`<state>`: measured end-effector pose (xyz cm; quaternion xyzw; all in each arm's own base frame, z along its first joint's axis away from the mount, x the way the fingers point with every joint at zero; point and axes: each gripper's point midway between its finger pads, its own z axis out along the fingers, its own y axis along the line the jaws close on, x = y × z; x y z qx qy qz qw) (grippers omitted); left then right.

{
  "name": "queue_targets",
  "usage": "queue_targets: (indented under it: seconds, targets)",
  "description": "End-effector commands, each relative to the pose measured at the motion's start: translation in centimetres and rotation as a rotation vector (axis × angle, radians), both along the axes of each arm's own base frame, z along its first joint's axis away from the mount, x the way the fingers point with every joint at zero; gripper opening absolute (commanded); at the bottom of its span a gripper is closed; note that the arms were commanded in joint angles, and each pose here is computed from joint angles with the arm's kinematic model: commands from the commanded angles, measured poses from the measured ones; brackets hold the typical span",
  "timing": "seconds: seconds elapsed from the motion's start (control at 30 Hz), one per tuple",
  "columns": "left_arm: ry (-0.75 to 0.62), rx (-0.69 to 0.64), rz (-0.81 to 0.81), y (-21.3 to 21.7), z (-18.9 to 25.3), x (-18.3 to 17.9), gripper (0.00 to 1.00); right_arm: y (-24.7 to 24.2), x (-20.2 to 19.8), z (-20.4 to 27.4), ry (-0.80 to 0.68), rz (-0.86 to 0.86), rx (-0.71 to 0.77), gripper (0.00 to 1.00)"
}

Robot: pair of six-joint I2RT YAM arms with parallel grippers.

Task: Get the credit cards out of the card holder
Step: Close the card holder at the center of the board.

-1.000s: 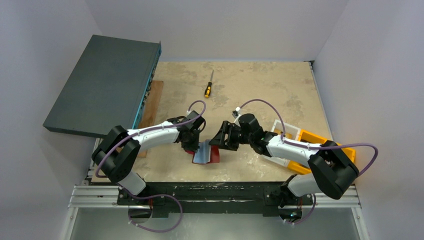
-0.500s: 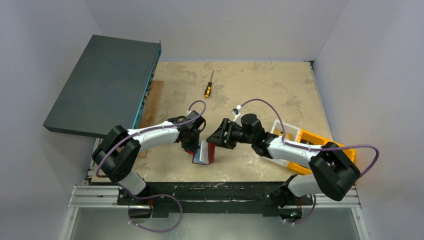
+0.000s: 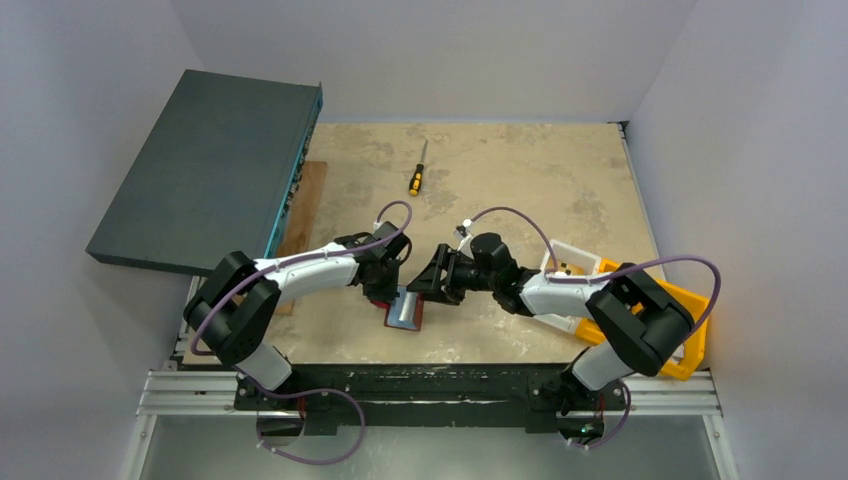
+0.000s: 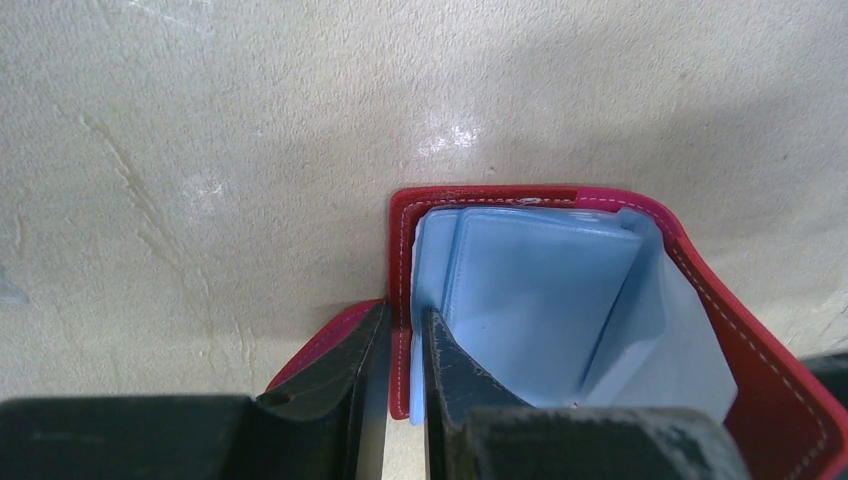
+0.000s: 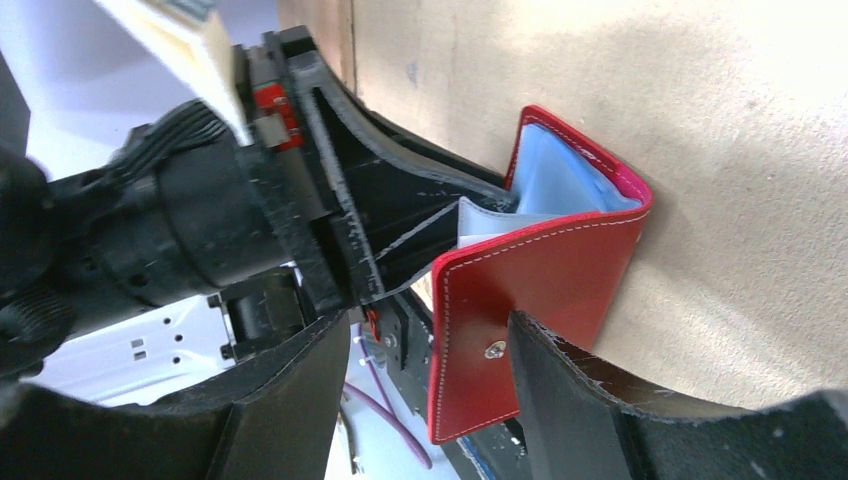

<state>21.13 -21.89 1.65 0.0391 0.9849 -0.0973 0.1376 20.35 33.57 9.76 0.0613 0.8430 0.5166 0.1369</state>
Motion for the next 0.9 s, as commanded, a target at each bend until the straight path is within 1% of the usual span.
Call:
queue_targets:
  seconds: [0.0, 0.13, 0.3, 0.5, 0.57, 0.73, 0.87]
  targets:
    - [0.027, -0.097, -0.035, -2.2, -0.1, -1.2, 0.09, 0.9, 0.4, 0.2, 0.002, -0.002, 0.044, 0.59]
    - [0.013, -0.139, -0.045, -2.6, 1.5, -1.4, 0.10, 0.8, 0.7, -1.1, 0.035, -0.036, 0.034, 0.58]
    - [0.010, -0.164, -0.061, -2.7, 2.7, -1.7, 0.14, 1.1, 0.9, -1.2, 0.045, -0.048, 0.053, 0.58]
    - [-0.024, -0.158, -0.054, -1.9, 4.5, -1.8, 0.17, 1.0, 1.2, -2.1, 0.064, -0.059, 0.016, 0.57]
    - [-0.037, -0.149, -0.049, -1.5, 5.1, -1.9, 0.17, 0.9, 1.1, -2.4, 0.073, -0.062, 0.008, 0.53]
    - [-0.067, -0.129, -0.043, -0.4, 6.5, -2.1, 0.17, 0.9, 1.0, -3.4, 0.099, -0.061, -0.009, 0.35]
    - [-0.091, -0.132, -0.040, 0.1, 7.3, -2.2, 0.16, 0.6, 1.1, -5.0, 0.120, -0.062, -0.083, 0.22]
